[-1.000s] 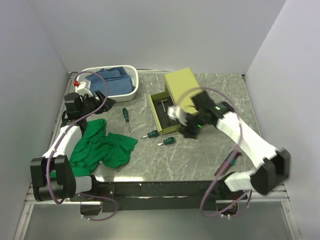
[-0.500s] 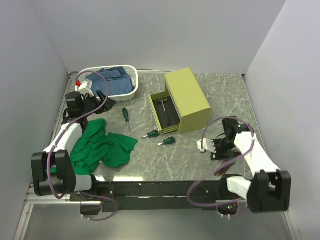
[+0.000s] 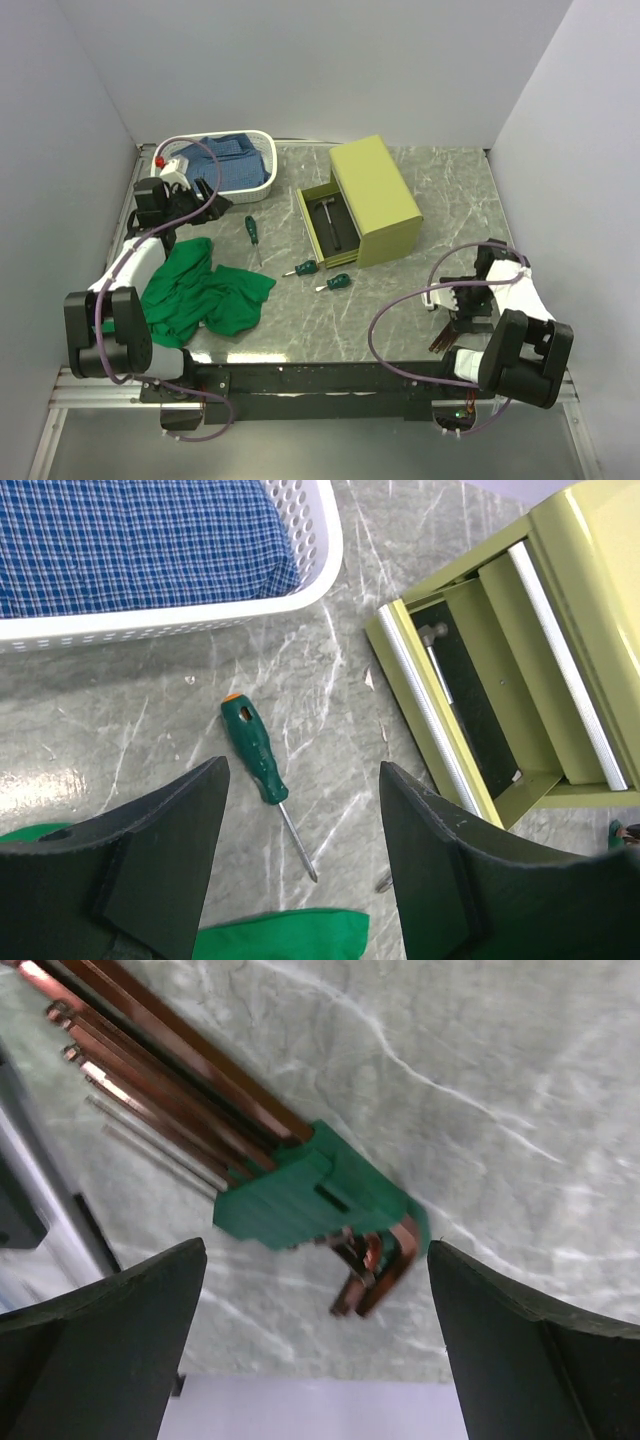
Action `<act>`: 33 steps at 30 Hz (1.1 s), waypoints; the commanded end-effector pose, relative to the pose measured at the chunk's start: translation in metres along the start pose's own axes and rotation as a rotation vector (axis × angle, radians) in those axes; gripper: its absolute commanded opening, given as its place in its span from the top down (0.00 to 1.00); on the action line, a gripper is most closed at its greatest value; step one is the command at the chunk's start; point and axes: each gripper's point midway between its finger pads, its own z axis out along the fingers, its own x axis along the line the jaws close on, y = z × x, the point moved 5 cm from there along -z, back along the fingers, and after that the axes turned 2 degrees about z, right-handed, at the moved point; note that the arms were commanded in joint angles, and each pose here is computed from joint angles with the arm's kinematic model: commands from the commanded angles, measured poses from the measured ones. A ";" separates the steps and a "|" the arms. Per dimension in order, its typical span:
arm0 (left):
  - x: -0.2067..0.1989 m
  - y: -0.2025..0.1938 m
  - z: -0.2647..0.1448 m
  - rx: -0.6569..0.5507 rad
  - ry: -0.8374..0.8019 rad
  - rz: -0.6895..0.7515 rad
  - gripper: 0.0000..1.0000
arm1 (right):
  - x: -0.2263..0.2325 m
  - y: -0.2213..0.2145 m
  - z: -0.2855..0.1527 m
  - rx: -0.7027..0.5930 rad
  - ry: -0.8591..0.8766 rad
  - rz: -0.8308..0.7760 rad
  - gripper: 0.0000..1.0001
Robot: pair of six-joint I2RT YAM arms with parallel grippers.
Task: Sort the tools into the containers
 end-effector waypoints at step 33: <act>-0.003 0.013 0.001 -0.047 -0.024 0.020 0.33 | -0.035 0.104 -0.050 -0.280 -0.274 -0.523 1.00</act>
